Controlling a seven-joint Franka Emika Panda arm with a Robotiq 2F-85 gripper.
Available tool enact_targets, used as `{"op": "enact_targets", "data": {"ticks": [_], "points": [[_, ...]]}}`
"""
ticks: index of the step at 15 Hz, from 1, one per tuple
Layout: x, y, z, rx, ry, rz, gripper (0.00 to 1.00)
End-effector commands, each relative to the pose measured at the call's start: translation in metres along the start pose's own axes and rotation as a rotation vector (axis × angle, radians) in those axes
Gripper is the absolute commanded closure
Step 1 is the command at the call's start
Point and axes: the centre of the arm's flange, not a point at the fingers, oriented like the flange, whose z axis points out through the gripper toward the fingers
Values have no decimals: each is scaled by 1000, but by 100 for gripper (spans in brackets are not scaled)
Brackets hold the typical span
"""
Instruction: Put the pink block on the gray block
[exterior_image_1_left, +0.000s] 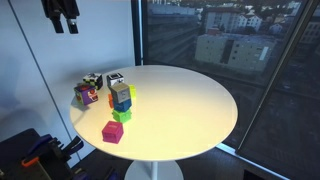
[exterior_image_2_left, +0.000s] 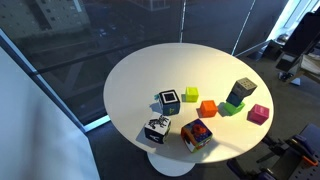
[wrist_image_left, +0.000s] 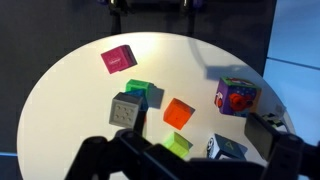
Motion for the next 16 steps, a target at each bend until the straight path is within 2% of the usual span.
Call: {"op": "enact_targets", "data": {"ticks": [1,9,16], "points": [[-21,26,13,7,40,-17,0],[-17,72,37,41,125,52,0],[-18,98,58,91,61,136,0]]}}
